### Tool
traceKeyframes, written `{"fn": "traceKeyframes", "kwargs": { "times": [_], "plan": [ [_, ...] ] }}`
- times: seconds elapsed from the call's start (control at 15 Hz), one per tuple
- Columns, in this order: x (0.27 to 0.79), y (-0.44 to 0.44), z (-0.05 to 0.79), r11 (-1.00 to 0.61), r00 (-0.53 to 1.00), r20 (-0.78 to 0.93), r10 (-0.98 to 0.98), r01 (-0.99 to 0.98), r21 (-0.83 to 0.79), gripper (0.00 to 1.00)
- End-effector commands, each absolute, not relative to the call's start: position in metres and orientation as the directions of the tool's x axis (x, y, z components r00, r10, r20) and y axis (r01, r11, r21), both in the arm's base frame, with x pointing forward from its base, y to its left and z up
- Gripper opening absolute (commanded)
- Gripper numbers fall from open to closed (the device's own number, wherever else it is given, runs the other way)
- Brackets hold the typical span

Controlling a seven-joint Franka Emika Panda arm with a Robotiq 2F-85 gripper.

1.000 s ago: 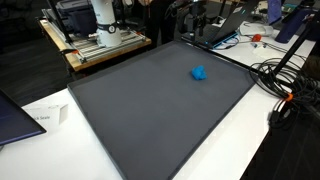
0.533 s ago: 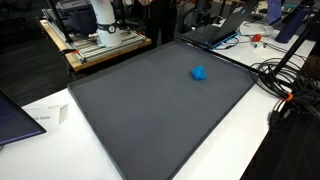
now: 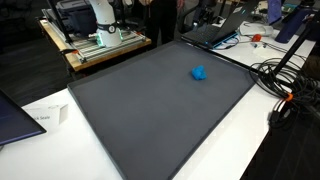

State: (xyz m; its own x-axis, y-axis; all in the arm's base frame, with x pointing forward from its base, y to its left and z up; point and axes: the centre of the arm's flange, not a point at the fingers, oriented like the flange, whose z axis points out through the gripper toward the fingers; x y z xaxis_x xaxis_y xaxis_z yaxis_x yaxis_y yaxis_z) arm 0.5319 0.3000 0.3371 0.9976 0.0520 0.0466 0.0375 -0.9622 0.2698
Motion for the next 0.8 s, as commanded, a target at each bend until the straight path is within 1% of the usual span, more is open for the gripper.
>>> {"fn": "traceKeyframes", "kwargs": {
  "times": [0.0, 0.2, 0.73],
  "plan": [
    [0.558, 0.311, 0.34, -0.952, 1.0, 0.0, 0.007, 0.007, 0.308, 1.0],
    [0.575, 0.31, 0.34, -0.952, 0.999, -0.046, 0.008, 0.022, 0.307, 1.0],
    [0.633, 0.301, 0.318, -0.954, 0.997, -0.064, -0.038, -0.017, 0.301, 1.0]
  ]
}}
